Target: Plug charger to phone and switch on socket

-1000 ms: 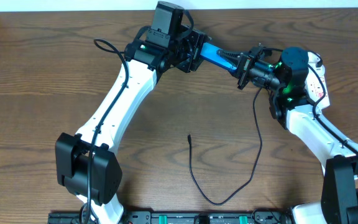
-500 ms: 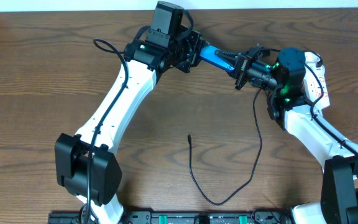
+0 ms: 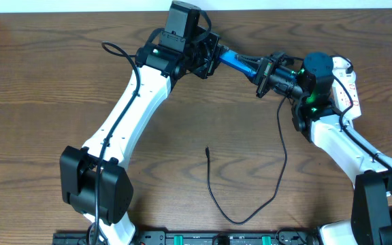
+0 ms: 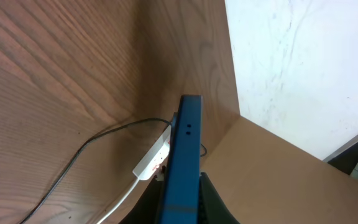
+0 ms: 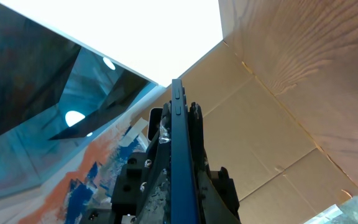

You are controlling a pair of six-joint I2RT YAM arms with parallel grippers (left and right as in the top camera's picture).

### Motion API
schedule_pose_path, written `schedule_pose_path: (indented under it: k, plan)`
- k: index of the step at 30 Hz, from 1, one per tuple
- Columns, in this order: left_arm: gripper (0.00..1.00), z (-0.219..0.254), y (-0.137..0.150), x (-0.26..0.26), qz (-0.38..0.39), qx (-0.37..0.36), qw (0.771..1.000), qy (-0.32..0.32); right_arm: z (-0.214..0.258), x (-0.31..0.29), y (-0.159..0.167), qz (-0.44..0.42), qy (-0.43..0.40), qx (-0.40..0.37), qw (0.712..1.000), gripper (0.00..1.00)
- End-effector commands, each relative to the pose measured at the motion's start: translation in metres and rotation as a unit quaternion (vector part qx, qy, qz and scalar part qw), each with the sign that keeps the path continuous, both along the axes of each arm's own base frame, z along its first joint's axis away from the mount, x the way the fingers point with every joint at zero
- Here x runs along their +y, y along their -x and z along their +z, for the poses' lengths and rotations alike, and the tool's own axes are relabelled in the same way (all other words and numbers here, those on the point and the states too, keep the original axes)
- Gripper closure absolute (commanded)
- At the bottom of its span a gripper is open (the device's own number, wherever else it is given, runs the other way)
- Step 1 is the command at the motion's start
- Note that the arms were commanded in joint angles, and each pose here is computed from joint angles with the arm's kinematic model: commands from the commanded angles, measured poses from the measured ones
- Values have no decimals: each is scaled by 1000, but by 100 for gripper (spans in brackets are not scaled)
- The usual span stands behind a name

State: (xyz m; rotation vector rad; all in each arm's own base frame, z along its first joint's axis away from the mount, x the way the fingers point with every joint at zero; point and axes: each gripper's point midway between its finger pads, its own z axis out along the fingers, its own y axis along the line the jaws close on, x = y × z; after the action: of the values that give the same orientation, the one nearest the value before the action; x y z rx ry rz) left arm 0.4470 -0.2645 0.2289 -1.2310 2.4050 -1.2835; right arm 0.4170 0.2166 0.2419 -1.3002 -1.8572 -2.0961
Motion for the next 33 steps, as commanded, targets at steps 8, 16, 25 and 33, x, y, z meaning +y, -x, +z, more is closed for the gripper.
schedule_pose_path:
  k: [8,16,25,33]
  plan:
    - [93,16,3,-1,-2,-14,1000,5,15,21,20,67,15,-66,995,64]
    - [92,16,-3,10,9,-14,1000,4,15,18,21,73,14,-65,995,1]
    - [92,13,-13,52,16,4,1000,14,12,-6,17,83,81,-181,977,1]
    - [93,19,1,94,-52,25,995,76,-11,-25,16,97,173,-274,941,1]
